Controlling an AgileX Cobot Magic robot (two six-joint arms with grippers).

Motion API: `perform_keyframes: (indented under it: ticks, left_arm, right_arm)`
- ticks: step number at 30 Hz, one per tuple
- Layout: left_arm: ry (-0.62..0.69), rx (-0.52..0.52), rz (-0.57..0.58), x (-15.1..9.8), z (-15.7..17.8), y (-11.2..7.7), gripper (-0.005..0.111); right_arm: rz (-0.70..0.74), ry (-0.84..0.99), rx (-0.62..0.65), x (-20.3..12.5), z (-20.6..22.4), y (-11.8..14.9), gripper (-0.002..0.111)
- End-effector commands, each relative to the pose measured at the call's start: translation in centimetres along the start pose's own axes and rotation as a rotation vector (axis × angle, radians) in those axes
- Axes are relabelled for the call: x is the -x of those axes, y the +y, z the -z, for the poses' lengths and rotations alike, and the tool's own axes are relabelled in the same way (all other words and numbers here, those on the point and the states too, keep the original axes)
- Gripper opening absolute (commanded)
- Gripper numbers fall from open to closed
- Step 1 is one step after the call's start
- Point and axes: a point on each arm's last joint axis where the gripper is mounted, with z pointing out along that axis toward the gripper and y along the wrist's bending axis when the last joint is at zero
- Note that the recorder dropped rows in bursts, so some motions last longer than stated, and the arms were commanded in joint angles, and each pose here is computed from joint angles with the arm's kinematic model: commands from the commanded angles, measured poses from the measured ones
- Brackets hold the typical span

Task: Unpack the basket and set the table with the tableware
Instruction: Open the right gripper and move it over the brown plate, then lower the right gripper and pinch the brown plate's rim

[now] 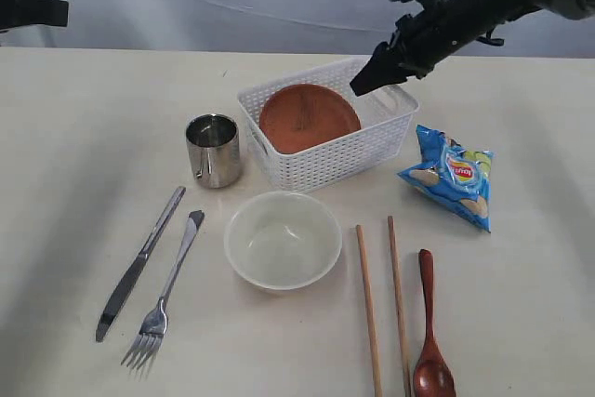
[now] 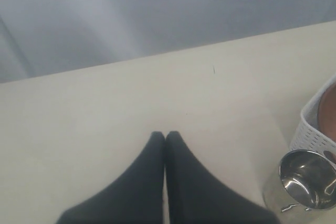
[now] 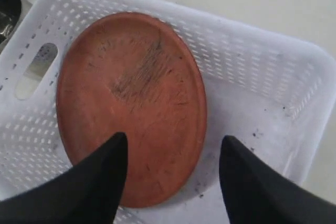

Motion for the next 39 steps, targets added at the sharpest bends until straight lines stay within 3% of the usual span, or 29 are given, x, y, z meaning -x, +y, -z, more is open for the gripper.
perform_keyframes:
  ticks: [1,15,33,36,39]
  left_arm:
    - [-0.003,0.007,0.004,-0.2,-0.2,0.1,0.0]
    - [-0.003,0.006,0.008,-0.2,-0.2,0.1,0.0]
    - [-0.005,0.002,0.029,-0.2,-0.2,0.1,0.0]
    - [-0.009,0.004,0.029,-0.1,-0.2,0.1,0.0]
    - [-0.01,0.004,0.029,-0.1,-0.2,0.1,0.0]
  right_arm:
    - [0.028,-0.017,-0.02,0.6,-2.0,0.5,0.051]
    - [0.064,-0.045,-0.187,1.8,-4.0,0.3,0.051]
    - [0.036,0.029,-0.114,-0.2,-6.8,-0.2,0.051]
    - [0.033,0.034,-0.104,-0.3,-6.9,-0.1,0.048]
    - [0.033,0.041,-0.092,-0.4,-6.9,0.0,0.038]
